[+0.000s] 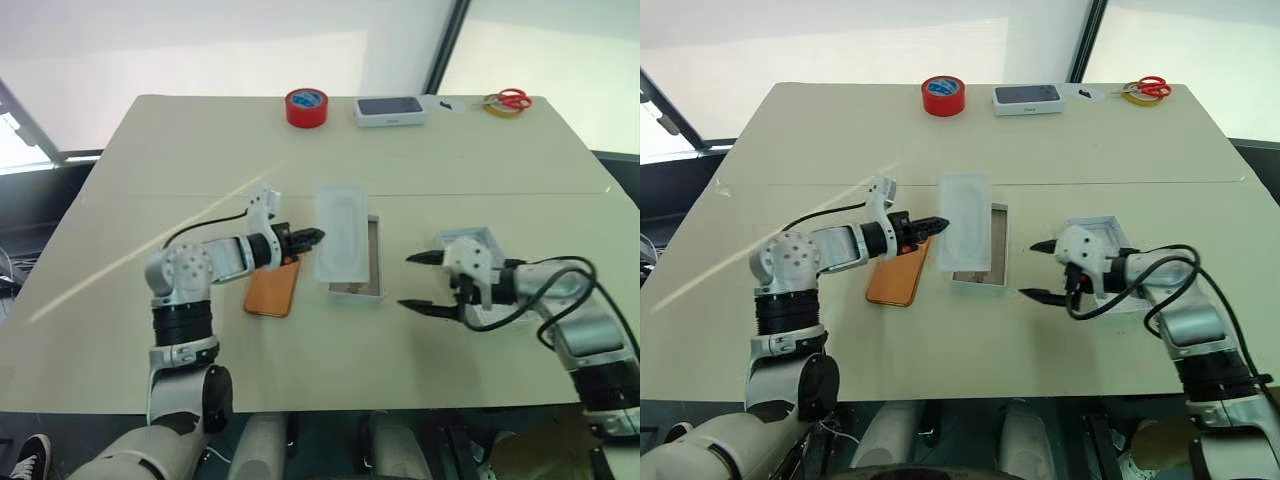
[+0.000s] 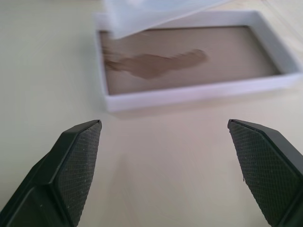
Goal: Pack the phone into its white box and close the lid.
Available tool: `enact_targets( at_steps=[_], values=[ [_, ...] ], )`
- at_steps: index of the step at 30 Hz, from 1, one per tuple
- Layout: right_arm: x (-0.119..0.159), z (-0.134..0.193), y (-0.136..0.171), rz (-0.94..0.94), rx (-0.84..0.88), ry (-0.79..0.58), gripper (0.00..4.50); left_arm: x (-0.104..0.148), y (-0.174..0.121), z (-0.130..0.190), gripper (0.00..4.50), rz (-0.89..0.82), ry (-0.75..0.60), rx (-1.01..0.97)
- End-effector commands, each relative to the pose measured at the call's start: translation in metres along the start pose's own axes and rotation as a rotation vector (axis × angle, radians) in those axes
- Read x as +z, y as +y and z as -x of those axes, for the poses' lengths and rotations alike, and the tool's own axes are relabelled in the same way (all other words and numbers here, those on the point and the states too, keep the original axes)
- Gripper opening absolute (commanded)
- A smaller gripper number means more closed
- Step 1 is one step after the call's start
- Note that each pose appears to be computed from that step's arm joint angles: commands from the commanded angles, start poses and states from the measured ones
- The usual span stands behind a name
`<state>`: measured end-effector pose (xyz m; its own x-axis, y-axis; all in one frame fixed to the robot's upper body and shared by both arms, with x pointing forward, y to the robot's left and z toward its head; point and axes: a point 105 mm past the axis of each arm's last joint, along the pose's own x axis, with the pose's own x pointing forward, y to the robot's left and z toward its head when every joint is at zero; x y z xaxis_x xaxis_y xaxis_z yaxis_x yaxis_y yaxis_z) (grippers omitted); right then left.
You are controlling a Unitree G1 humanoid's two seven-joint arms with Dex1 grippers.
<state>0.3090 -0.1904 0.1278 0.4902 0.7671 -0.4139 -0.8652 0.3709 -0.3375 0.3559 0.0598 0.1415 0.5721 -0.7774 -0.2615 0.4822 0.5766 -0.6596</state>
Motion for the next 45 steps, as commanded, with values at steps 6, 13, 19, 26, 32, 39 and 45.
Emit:
enact_targets(
  at_steps=[6,13,19,26,32,39,45],
  values=[
    [0.017,0.014,-0.018,0.049,-0.099,-0.047,4.46,0.008,-0.015,-0.012,0.0,-0.042,-0.009,-0.057],
    [0.017,0.014,-0.019,0.04,-0.121,-0.061,4.5,0.008,-0.019,-0.014,3.02,-0.051,-0.003,-0.064],
    [0.04,-0.006,-0.024,0.033,-0.139,-0.168,4.5,0.022,-0.018,-0.004,3.46,-0.142,-0.061,-0.041],
    [0.071,-0.057,-0.037,0.144,-0.232,-0.236,2.2,0.041,-0.01,0.049,3.5,-0.802,-0.246,-0.009],
    [0.053,-0.093,-0.028,0.279,-0.149,-0.064,0.04,0.021,0.005,0.088,3.5,-0.982,-0.292,-0.051],
    [0.042,-0.101,-0.002,0.392,0.094,0.04,0.04,0.022,0.025,0.106,3.5,-0.985,-0.319,0.004],
    [0.04,-0.095,0.028,0.365,0.311,0.042,0.04,0.021,0.024,0.106,3.5,-0.967,-0.345,0.019]
  ],
)
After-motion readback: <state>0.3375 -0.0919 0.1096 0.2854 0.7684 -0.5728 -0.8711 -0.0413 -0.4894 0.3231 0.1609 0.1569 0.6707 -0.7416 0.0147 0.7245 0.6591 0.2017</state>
